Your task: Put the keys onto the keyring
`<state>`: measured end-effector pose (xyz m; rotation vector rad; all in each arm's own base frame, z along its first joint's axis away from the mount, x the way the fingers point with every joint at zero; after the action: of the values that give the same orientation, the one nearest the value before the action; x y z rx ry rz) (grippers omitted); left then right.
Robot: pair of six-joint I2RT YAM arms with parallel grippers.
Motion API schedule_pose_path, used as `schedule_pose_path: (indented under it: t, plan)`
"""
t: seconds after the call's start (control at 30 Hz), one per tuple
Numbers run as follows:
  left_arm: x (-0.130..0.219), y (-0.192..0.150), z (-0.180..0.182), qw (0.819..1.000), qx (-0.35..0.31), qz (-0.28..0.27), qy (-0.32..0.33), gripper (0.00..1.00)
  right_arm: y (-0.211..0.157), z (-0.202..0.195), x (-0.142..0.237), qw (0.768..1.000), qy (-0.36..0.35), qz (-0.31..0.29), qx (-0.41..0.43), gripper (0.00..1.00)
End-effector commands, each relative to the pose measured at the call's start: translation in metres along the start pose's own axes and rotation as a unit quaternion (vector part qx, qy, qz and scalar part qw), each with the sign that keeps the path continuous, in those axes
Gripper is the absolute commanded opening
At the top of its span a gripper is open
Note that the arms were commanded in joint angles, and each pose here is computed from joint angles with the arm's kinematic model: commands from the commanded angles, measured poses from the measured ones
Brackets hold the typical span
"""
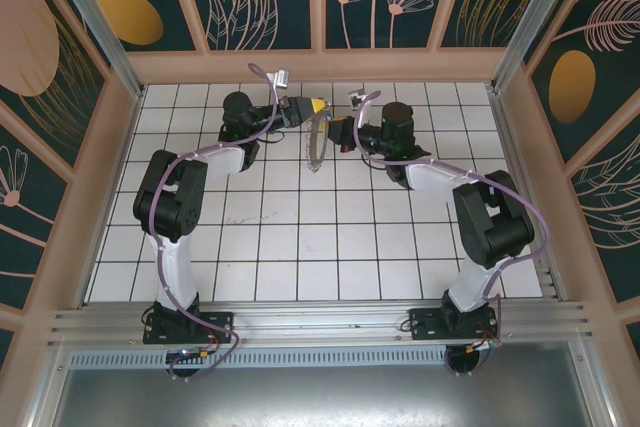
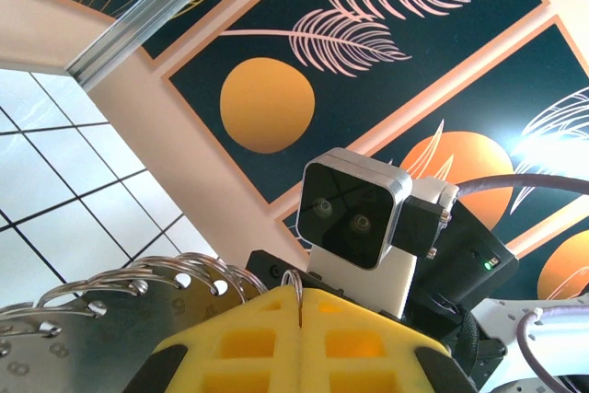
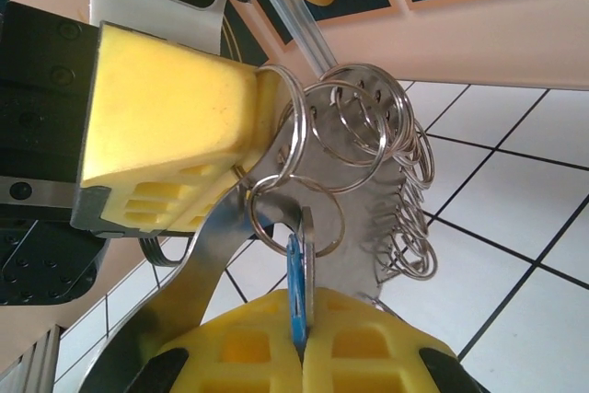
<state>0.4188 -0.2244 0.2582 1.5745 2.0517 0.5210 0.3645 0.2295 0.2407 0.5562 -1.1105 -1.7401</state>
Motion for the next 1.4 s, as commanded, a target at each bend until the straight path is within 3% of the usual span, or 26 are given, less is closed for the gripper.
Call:
schedule_pose_path:
  t: [0.0, 0.33, 0.9, 1.1, 1.23, 1.37]
  plan:
    - [0.000, 0.013, -0.033, 0.997, -0.056, -0.023, -0.038, 0.00, -0.001, 0.011, -0.012, 0.999, 0.039, 0.015, 0.009, 0.00]
    - [-0.003, 0.010, -0.031, 0.998, -0.054, -0.025, -0.037, 0.00, -0.001, 0.024, -0.027, 0.996, 0.075, 0.035, 0.020, 0.00]
    - [-0.002, 0.005, -0.025, 0.998, -0.052, -0.024, -0.036, 0.00, -0.006, 0.020, -0.013, 0.999, 0.036, 0.027, 0.007, 0.00]
    - [-0.002, 0.005, -0.026, 0.997, -0.055, -0.026, -0.043, 0.00, -0.008, 0.021, -0.001, 1.000, 0.021, 0.019, 0.004, 0.08]
    - [-0.002, 0.005, -0.028, 0.997, -0.059, -0.027, -0.048, 0.00, -0.009, 0.023, 0.007, 1.000, 0.009, 0.015, 0.004, 0.23]
    - [-0.001, 0.006, -0.030, 0.996, -0.066, -0.030, -0.053, 0.00, -0.010, 0.021, 0.018, 1.000, -0.005, 0.012, 0.000, 0.30]
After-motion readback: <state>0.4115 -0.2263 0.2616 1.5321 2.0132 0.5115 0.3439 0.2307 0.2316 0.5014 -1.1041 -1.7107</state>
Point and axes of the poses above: each hand's point on the last joint's axis, 136 mm out from that joint toward the fingers, its own x axis back along the fingers, its own z axis along the line the jaws close on, y = z × x, the point moved 9 cm from there along x, back along the fingers, and after that the axes turned 1 degree about x, right-handed, at the moved point
